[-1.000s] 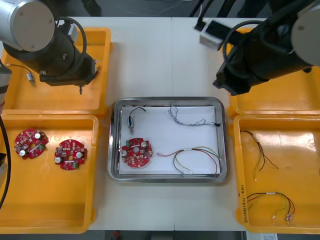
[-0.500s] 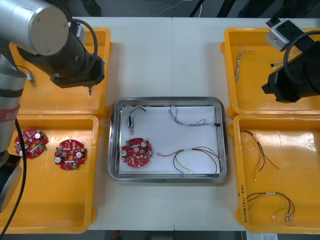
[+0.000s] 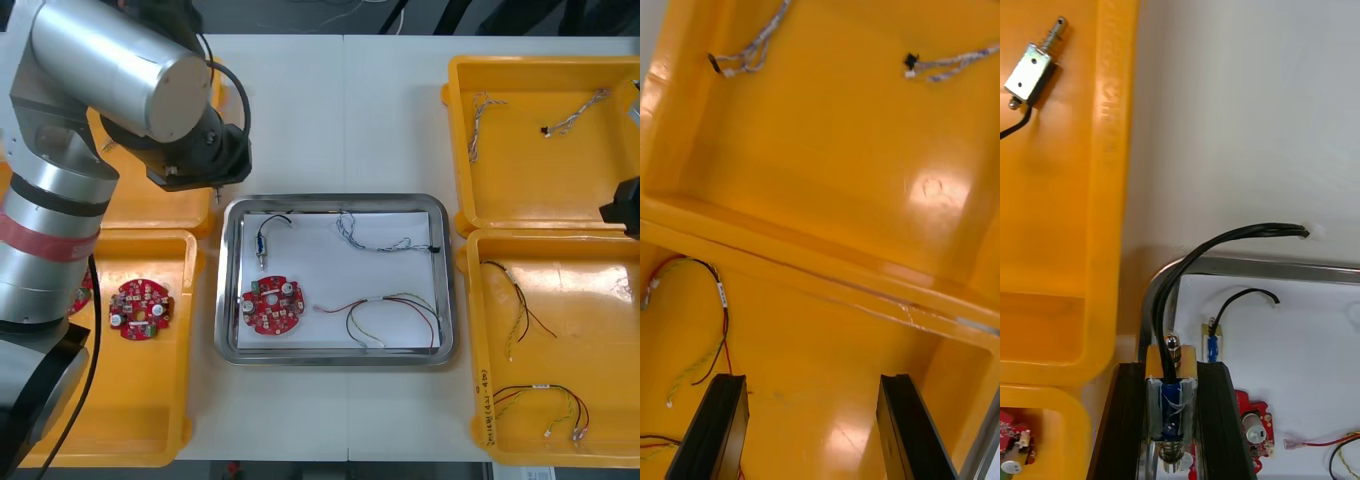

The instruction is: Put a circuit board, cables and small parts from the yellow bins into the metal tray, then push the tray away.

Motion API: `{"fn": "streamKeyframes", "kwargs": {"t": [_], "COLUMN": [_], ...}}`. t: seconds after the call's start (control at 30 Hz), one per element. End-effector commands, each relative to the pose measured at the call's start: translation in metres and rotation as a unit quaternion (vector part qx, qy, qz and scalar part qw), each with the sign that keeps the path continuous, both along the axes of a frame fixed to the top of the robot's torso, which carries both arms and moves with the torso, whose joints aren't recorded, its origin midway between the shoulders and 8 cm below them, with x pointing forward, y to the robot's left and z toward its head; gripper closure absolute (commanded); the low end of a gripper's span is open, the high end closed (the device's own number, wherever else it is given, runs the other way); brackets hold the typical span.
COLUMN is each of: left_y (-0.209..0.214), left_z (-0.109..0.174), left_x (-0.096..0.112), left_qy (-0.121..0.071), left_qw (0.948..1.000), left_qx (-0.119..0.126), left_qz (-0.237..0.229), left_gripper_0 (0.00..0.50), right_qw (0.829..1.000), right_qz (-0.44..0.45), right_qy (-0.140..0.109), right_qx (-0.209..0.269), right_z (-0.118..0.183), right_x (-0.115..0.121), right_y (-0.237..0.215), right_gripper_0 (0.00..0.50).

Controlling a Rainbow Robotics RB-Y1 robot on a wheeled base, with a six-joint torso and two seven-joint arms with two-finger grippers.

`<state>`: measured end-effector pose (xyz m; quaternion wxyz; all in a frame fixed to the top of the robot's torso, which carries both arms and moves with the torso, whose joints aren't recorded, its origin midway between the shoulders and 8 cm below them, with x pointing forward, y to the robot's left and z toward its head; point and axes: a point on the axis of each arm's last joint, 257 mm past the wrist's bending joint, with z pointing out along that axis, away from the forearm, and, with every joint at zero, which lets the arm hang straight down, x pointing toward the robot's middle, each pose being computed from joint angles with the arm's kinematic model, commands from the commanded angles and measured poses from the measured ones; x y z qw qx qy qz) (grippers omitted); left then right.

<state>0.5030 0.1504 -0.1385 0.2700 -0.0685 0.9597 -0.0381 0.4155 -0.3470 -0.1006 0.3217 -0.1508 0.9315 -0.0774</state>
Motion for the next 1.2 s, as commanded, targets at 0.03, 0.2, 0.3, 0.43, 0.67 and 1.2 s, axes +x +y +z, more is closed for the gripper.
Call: {"fn": "streamKeyframes", "kwargs": {"t": [0.03,0.2,0.3,0.43,0.67,1.2], "left_y": [-0.036,-0.052,-0.060,-0.071,-0.086,-0.092], "left_z": [0.000,-0.010,-0.017,-0.026,-0.042,-0.094], "left_x": [-0.010,-0.018,-0.024,-0.029,-0.030,-0.012], "left_qy": [-0.006,0.002,0.007,0.011,0.012,0.021], "left_qw": [0.9996,0.9998,0.9998,0.9997,0.9997,0.9997], "left_qx": [-0.026,-0.017,-0.018,-0.019,-0.019,-0.004], "left_qz": [0.014,0.003,0.010,0.014,0.003,0.013], "left_gripper_0": [0.500,0.500,0.500,0.500,0.500,0.500], "right_qw": [0.999,0.997,0.995,0.993,0.988,0.984], "right_qz": [-0.053,-0.075,-0.086,-0.102,-0.129,-0.144], "right_qy": [-0.005,-0.002,-0.002,0.004,0.034,0.046], "right_qx": [-0.005,0.021,0.042,0.053,0.073,0.092], "right_z": [0.002,-0.008,-0.015,-0.026,-0.057,-0.069], "right_x": [-0.014,-0.019,-0.021,-0.025,-0.043,-0.052], "right_y": [-0.032,-0.035,-0.034,-0.036,-0.041,-0.039], "right_gripper_0": [0.000,0.000,0.000,0.000,0.000,0.000]}}
